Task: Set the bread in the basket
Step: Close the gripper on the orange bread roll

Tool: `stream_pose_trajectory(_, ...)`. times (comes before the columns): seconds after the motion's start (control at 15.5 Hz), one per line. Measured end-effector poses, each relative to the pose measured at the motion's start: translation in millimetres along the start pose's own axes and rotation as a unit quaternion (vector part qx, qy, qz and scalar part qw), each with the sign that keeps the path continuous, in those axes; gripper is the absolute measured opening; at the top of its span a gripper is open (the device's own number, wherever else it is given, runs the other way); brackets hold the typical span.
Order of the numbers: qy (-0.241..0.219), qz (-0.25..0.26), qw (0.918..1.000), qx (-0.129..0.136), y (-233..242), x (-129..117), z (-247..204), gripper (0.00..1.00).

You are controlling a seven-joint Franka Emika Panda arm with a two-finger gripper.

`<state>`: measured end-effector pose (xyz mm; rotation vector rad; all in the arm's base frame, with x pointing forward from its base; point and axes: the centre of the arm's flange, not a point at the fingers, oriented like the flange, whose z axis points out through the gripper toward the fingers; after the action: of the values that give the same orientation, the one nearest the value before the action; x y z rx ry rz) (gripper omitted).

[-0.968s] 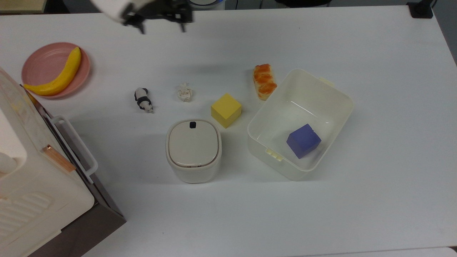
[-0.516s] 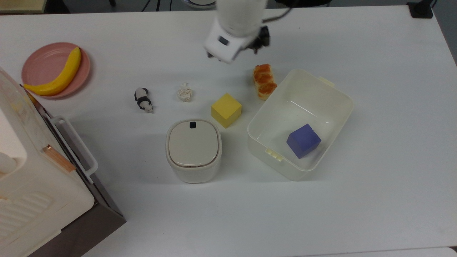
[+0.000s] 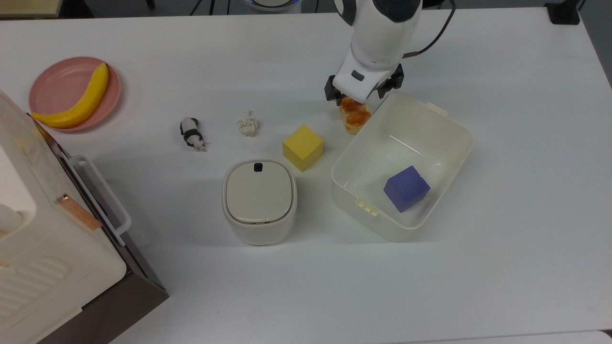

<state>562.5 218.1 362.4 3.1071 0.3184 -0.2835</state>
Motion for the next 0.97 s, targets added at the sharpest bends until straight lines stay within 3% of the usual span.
stream_pose_trajectory(0.39,-0.023,-0.017,0.9994,-0.019,-24.7,12.0,83.3,0.98)
stream_pose_trajectory(0.9,-0.037,-0.064,0.9971,-0.016,-17.8,7.9,64.3,0.16)
stream_pose_trajectory(0.97,-0.039,-0.067,0.9969,-0.014,-14.0,5.4,52.3,0.13)
